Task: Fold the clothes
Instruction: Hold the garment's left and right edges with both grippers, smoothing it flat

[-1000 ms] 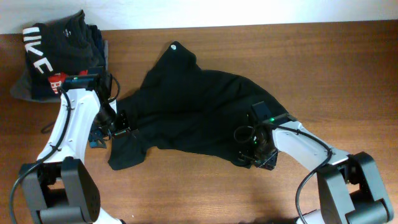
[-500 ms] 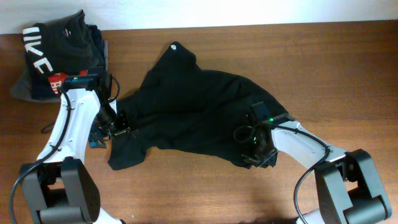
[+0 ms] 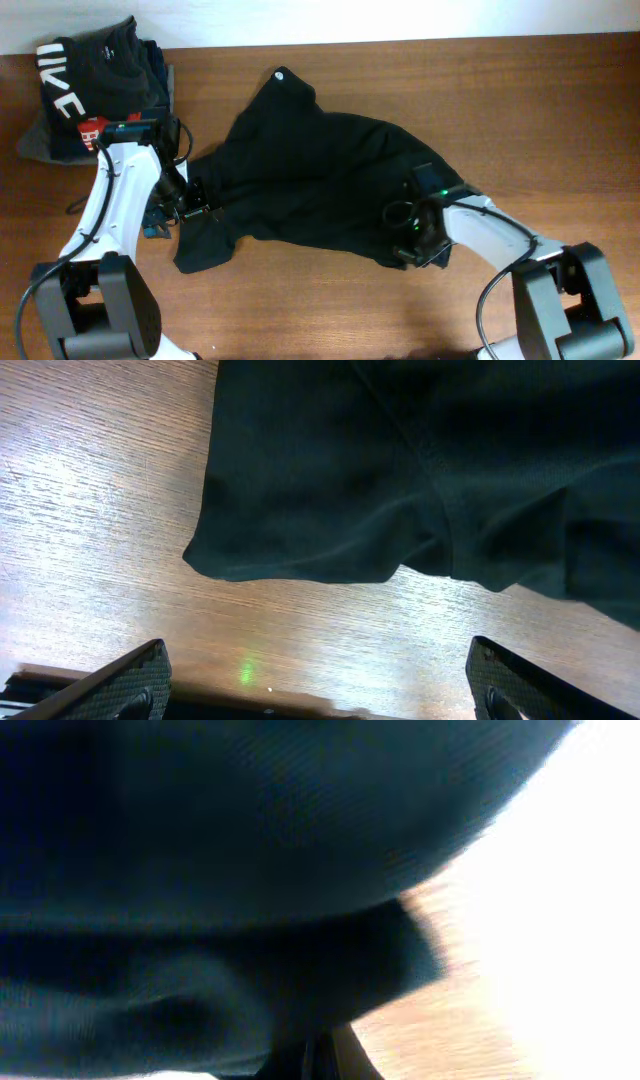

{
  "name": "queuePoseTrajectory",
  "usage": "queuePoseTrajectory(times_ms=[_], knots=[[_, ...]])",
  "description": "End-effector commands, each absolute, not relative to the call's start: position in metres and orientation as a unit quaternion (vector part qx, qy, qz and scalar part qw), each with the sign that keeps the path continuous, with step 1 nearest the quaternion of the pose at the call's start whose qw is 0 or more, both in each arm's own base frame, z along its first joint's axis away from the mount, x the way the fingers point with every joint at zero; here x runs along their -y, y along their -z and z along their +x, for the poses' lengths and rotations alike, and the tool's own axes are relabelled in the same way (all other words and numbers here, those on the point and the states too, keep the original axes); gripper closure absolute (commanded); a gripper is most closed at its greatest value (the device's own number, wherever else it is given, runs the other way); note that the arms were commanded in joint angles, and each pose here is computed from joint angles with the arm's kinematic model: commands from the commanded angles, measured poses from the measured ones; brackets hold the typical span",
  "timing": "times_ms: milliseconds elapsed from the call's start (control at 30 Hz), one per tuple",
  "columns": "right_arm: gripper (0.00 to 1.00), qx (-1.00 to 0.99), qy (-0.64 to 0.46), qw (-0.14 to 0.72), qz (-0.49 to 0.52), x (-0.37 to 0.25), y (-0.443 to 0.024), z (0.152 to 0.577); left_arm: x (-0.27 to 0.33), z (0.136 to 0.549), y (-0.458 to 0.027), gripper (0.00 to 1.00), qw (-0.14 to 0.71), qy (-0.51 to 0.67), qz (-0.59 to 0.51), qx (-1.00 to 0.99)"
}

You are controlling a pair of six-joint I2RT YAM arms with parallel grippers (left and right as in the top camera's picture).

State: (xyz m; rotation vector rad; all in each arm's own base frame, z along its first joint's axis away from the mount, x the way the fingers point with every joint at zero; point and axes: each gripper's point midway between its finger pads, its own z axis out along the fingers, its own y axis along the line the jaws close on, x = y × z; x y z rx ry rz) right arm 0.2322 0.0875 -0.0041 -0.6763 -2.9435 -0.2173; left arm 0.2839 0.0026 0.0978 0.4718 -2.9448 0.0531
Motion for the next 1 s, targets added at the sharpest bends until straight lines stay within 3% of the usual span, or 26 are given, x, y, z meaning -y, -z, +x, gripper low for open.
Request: queuePoseTrajectory(times_ms=[0, 367, 700, 967], knots=[[0.96, 0.966, 0.03, 0.038, -0.254, -0.045, 0.006, 0.248, -0.001, 0.282, -0.095, 0.06, 0.087, -0.023, 0.153, 0.984], [0.96, 0.938, 0.04, 0.002, -0.345, 0.041, -0.019, 0.277, 0.006, 0.268, -0.078, 0.06, 0.111, -0.041, 0.156, 0.981], [0.96, 0.926, 0.035, -0.01, -0.376, 0.074, -0.02, 0.276, 0.02, 0.231, -0.04, 0.06, 0.161, -0.052, 0.147, 0.975], [0.96, 0.927, 0.039, -0.01, -0.372, 0.078, -0.021, 0.274, 0.038, 0.224, -0.038, 0.06, 0.175, -0.081, 0.139, 0.971]])
